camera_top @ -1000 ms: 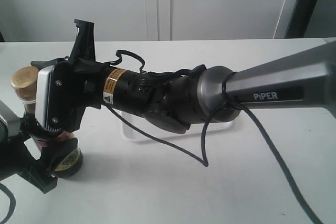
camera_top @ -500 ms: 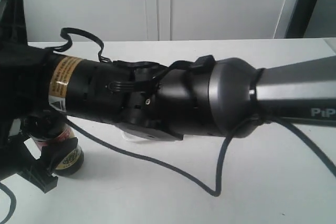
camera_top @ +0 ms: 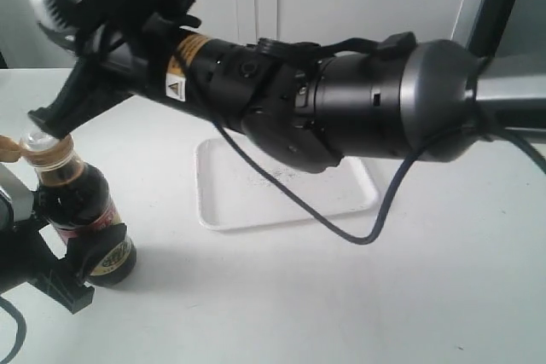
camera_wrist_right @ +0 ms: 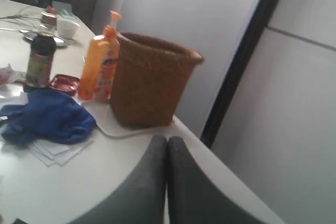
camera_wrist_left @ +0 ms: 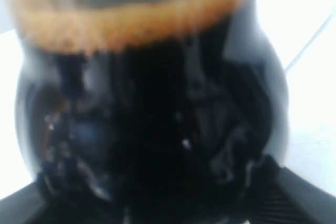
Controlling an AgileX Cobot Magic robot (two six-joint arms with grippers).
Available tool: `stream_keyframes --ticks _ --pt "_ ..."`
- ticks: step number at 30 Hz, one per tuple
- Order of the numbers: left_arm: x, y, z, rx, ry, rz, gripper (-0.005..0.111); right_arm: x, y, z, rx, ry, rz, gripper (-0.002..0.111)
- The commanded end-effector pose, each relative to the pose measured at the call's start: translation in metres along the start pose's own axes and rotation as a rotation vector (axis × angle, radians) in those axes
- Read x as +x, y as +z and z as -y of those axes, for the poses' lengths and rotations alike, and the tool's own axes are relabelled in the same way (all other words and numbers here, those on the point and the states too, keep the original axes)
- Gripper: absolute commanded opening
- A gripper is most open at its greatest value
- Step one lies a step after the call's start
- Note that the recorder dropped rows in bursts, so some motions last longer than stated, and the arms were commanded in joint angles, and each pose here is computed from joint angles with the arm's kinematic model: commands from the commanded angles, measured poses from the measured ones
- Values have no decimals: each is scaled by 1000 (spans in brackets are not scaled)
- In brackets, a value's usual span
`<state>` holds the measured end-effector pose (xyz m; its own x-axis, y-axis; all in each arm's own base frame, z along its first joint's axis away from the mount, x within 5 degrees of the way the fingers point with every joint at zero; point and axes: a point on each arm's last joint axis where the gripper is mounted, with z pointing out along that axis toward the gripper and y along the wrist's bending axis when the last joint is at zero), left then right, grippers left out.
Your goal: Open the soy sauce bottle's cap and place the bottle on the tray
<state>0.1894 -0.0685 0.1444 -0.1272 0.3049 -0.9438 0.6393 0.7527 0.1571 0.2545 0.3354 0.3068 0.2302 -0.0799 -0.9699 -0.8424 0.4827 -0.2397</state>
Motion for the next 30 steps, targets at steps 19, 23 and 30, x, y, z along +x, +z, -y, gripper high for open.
stream_keyframes --ticks 19,23,30 --pt "-1 0 -2 -24 -73 -4 0 58 -54 89 242 -38 -1016 0" --pt "-4 4 -5 -23 -94 12 0 66 -75 102 197 17 -1193 0" --pt "-15 12 -13 -25 -148 56 0 78 -105 122 77 220 -1306 0"
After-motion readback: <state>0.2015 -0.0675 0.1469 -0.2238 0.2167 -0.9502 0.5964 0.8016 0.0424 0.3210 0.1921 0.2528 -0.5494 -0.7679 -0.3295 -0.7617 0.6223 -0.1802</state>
